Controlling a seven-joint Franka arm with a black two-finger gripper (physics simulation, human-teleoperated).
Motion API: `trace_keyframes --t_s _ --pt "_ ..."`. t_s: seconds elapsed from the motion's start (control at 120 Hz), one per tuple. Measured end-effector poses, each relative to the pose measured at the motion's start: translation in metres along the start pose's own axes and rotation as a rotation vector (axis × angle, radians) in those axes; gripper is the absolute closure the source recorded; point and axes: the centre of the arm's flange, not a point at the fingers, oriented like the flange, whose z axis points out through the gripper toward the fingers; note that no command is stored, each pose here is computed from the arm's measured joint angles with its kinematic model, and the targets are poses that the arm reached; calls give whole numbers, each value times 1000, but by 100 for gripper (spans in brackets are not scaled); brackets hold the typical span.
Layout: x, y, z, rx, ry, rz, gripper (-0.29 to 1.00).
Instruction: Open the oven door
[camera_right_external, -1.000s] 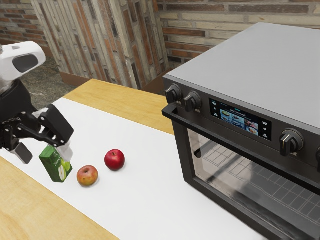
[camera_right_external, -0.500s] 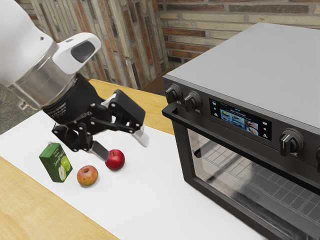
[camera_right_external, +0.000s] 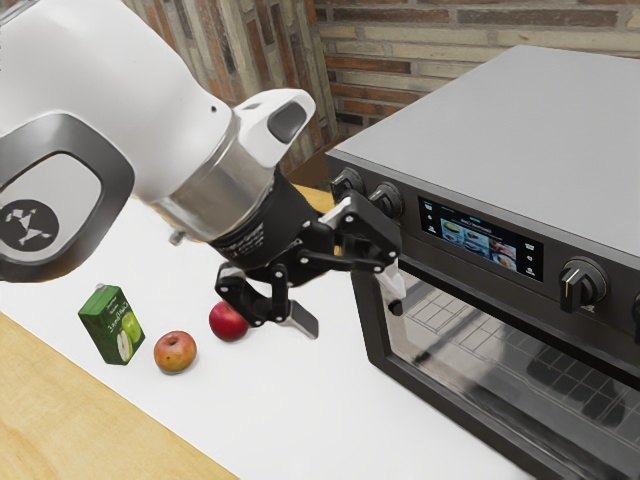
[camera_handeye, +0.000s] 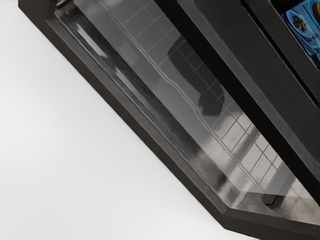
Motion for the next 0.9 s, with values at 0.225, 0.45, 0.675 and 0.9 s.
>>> trace_keyframes --t_s 0.225,0.45,0.675,0.9 --pt "19 5 19 -15 54 -115 0" --pt "32 6 27 -44 65 -236 0" --pt "25 -19 34 -60 38 -322 0" --pt "32 -20 41 -86 55 -417 0"
